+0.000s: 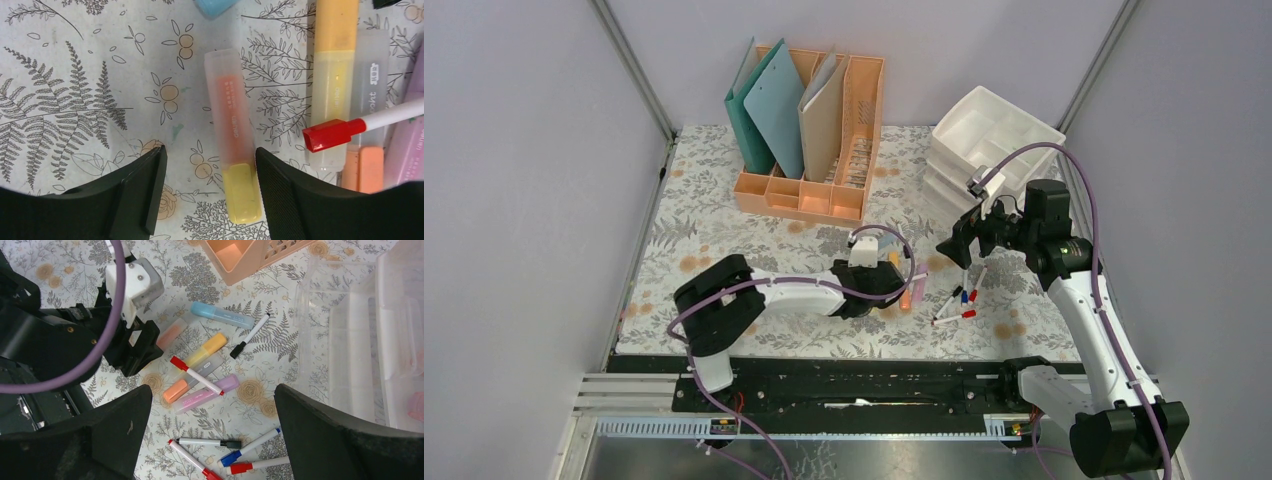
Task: Organize the desk
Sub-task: Open the drawer in the storage box, then pick up the stationery from the center of the board, then place the stationery in the drawer.
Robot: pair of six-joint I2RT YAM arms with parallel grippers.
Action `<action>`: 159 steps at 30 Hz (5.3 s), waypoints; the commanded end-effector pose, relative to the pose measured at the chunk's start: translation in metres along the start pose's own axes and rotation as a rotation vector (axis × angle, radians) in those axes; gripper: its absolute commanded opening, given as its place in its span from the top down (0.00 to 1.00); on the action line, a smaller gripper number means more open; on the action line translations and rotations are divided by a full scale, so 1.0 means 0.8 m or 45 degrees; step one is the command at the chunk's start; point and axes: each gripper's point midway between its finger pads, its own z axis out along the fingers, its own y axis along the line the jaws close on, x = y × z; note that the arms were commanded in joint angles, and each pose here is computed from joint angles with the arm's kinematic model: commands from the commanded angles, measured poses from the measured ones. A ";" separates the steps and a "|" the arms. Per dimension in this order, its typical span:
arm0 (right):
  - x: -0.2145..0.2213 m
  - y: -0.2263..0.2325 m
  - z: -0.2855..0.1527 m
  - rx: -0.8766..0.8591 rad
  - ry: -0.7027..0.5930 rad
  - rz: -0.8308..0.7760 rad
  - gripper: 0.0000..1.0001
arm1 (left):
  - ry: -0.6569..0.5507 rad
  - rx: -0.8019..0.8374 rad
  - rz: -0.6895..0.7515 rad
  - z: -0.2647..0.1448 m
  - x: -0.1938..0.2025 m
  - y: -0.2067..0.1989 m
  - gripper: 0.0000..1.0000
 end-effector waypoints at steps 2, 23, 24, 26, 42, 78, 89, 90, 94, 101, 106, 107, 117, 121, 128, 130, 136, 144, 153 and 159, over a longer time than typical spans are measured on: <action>-0.011 -0.005 -0.001 0.021 -0.047 -0.015 0.00 | 0.001 -0.035 0.047 0.006 -0.005 -0.010 0.38; -0.005 0.025 0.015 -0.205 -0.067 0.100 0.00 | -0.165 0.238 0.045 -0.047 -0.035 0.004 1.00; -0.004 0.028 0.016 -0.232 -0.072 0.117 0.00 | -0.197 0.319 0.046 -0.056 -0.040 -0.002 1.00; -0.005 0.035 0.020 -0.284 -0.086 0.158 0.00 | -0.263 0.486 0.044 -0.076 -0.046 -0.010 1.00; 0.002 0.068 0.057 -0.587 -0.159 0.600 0.00 | -0.675 1.223 -0.113 -0.192 -0.108 -0.072 1.00; 0.013 0.079 0.091 -0.535 -0.051 0.663 1.00 | -0.688 1.082 0.024 -0.190 -0.118 -0.133 0.66; -0.005 0.032 0.053 -0.164 -0.057 0.148 1.00 | -0.747 1.053 0.151 -0.196 -0.094 -0.068 0.01; -0.007 0.025 0.048 -0.104 -0.059 0.095 1.00 | -0.731 1.024 0.165 -0.190 -0.091 -0.062 0.01; -0.023 -0.017 0.021 0.187 -0.068 -0.071 1.00 | -0.643 0.904 0.216 -0.160 -0.075 -0.043 0.01; -0.058 -0.076 -0.004 0.481 -0.009 -0.248 0.96 | -0.566 0.777 0.220 -0.134 -0.059 -0.017 0.01; -0.060 -0.102 0.016 0.506 0.059 -0.248 0.96 | -0.580 0.762 0.183 -0.133 -0.053 -0.002 0.01; -0.058 -0.106 0.022 0.501 0.074 -0.241 0.96 | -0.584 0.768 0.172 -0.134 -0.053 0.000 0.01; -0.009 -0.130 0.072 0.440 0.243 -0.160 0.96 | -0.611 0.766 0.117 -0.141 -0.049 0.027 0.01; 0.007 -0.131 0.079 0.427 0.282 -0.141 0.96 | -0.619 0.761 0.099 -0.140 -0.047 0.035 0.01; -0.001 -0.133 0.078 0.432 0.268 -0.148 0.96 | -0.612 0.773 0.099 -0.140 -0.046 0.034 0.01; 0.001 -0.133 0.079 0.430 0.272 -0.145 0.96 | -0.609 0.780 0.103 -0.140 -0.045 0.032 0.01; -0.024 -0.138 0.077 0.447 0.225 -0.169 0.96 | -0.585 0.808 0.091 -0.139 -0.044 0.023 0.01; -0.087 -0.134 0.049 0.499 0.081 -0.237 0.96 | -0.549 0.870 0.112 -0.140 -0.043 0.004 0.01; -0.032 -0.141 0.077 0.453 0.213 -0.173 0.96 | -0.526 0.875 0.111 -0.138 -0.040 0.002 0.01; -0.008 -0.141 0.086 0.433 0.266 -0.148 0.96 | -0.528 0.877 0.103 -0.138 -0.040 0.003 0.01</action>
